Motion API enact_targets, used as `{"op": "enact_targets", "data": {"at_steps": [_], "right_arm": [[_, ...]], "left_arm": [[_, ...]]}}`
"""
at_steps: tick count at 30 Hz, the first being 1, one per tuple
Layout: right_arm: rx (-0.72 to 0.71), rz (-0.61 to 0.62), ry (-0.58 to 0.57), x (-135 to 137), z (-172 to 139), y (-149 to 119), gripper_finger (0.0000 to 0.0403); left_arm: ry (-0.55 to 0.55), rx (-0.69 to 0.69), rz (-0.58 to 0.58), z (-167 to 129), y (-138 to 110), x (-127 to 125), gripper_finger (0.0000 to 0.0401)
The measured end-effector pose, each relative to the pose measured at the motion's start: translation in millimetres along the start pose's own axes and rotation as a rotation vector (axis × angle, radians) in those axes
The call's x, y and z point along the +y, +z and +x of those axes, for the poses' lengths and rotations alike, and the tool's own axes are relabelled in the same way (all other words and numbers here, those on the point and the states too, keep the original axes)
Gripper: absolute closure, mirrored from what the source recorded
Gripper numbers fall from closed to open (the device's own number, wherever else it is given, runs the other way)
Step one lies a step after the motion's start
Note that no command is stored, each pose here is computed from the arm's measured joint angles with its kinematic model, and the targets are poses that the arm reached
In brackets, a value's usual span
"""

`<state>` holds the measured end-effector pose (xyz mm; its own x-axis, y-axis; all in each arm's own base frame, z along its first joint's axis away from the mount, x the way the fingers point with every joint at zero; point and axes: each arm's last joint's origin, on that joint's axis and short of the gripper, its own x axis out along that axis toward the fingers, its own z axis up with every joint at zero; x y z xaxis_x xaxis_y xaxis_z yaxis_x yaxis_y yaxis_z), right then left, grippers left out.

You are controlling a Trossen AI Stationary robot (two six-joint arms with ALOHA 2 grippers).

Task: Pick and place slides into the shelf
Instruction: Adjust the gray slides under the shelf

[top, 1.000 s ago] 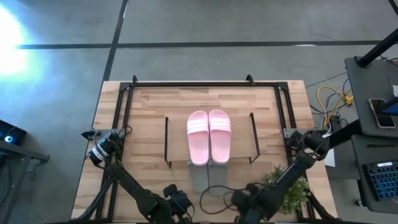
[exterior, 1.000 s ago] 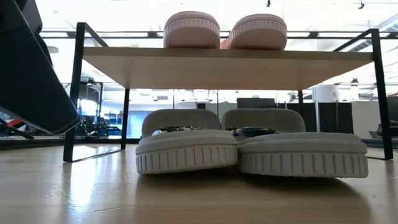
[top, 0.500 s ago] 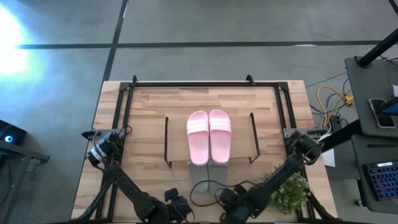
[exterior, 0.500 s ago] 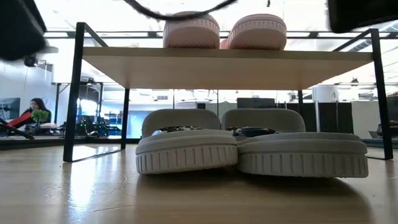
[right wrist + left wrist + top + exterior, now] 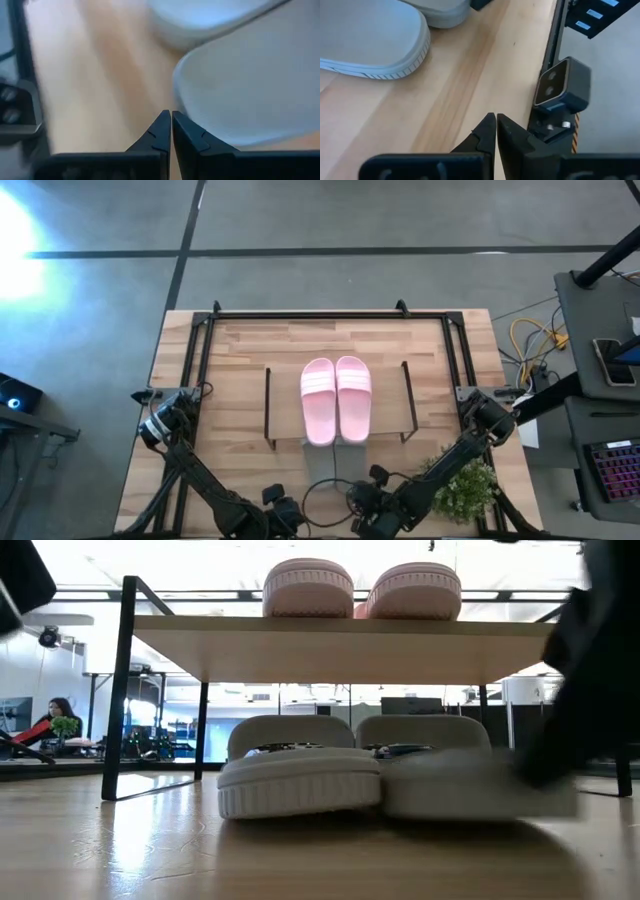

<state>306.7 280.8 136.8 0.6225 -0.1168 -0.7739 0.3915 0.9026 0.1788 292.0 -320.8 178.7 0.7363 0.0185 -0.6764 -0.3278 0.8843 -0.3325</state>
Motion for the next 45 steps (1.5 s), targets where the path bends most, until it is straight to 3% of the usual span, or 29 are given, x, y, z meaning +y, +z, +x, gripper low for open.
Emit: {"op": "enact_targets", "data": {"at_steps": [4,10,15,20,28,32,36,45], "right_arm": [[-0.113,0.015,-0.134,-12,3,7,0.0392],[-0.093,0.086,-0.237,-27,7,10,0.0392],[-0.054,0.048,-0.114,-10,-7,11,0.0392],[-0.025,-0.004,0.025,11,-23,9,0.0392],[-0.097,-0.019,0.086,32,-49,15,0.0392],[-0.129,0.005,0.133,43,-68,25,0.0392],[-0.225,0.031,0.157,51,-92,38,0.0392],[-0.328,-0.021,0.268,60,-154,65,0.0392]], "left_arm": [[0.003,-0.001,0.001,0,-1,1,0.0400],[-0.003,-0.005,-0.005,0,0,0,0.0400],[-0.045,-0.031,-0.042,3,6,-4,0.0400],[-0.068,-0.075,0.030,13,17,-1,0.0400],[0.021,-0.096,0.192,36,39,20,0.0400],[-0.040,-0.021,0.206,44,39,27,0.0400],[-0.093,-0.038,0.183,45,34,26,0.0400],[-0.064,-0.099,0.181,47,39,27,0.0400]]}}
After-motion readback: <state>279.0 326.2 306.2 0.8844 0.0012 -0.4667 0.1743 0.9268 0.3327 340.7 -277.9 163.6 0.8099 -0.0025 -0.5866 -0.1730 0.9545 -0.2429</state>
